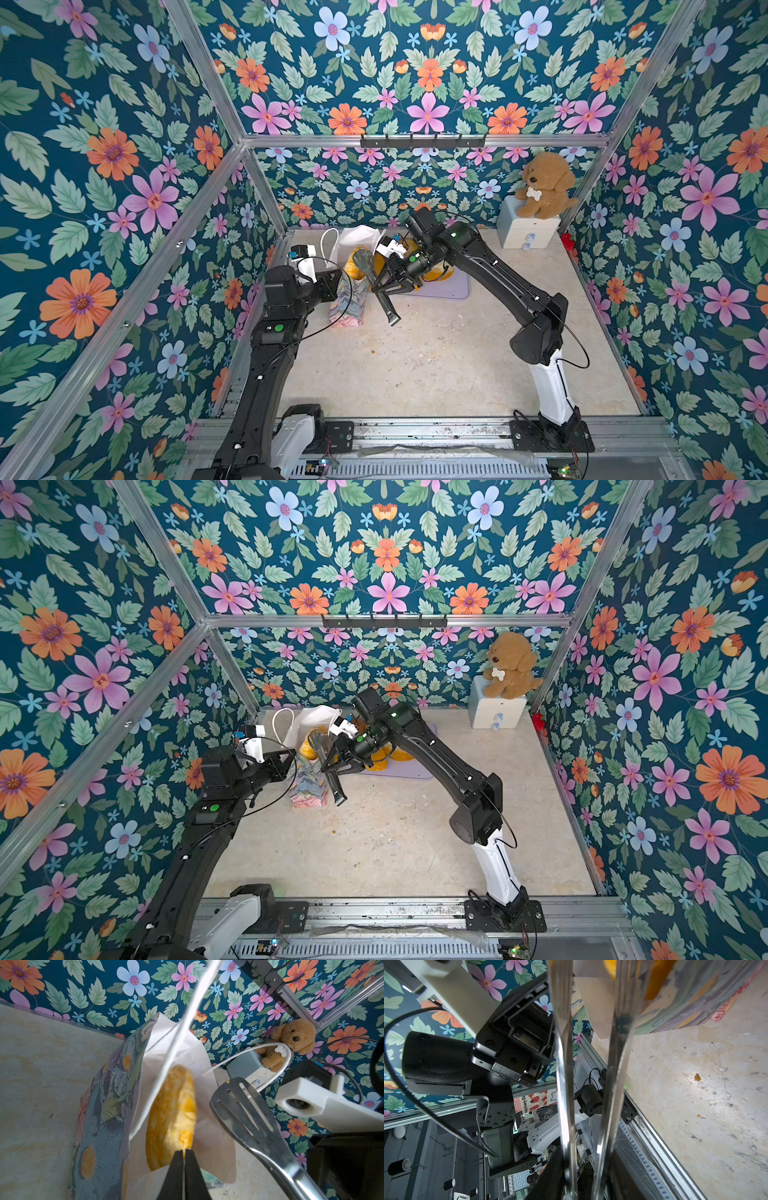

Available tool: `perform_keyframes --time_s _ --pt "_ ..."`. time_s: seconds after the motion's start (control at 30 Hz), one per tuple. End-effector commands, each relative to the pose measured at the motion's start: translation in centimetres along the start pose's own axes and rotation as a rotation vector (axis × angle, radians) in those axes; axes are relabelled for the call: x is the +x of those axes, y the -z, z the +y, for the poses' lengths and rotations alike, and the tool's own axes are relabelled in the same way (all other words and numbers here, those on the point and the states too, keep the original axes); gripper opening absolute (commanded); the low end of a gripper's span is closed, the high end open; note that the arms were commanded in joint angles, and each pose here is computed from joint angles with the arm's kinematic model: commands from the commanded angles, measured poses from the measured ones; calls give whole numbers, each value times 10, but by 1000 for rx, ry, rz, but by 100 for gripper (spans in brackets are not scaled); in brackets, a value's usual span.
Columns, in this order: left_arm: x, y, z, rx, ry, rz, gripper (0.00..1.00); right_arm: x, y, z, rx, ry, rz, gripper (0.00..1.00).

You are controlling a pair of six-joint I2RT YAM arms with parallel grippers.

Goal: Pack bread into a paper bag
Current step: Place the fake bread in the paper bag.

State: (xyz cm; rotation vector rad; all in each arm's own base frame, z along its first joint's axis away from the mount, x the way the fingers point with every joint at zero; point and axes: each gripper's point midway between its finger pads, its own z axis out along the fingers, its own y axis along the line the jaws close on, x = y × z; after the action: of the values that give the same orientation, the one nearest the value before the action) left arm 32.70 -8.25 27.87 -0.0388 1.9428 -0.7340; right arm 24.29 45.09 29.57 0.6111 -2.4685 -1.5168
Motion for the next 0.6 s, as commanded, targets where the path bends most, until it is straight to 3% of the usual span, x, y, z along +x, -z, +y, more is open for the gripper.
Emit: perform_keyframes --time_s 0.0,0.3,0.57 --pt "0 0 0 -3 -9 2 11 -6 5 17 -67 37 -22 36" --pt "1 -2 3 -14 -9 9 11 -7 16 22 -96 42 -50 35" --pt "0 -2 9 -47 -24 19 12 6 57 26 -133 54 -145 35"
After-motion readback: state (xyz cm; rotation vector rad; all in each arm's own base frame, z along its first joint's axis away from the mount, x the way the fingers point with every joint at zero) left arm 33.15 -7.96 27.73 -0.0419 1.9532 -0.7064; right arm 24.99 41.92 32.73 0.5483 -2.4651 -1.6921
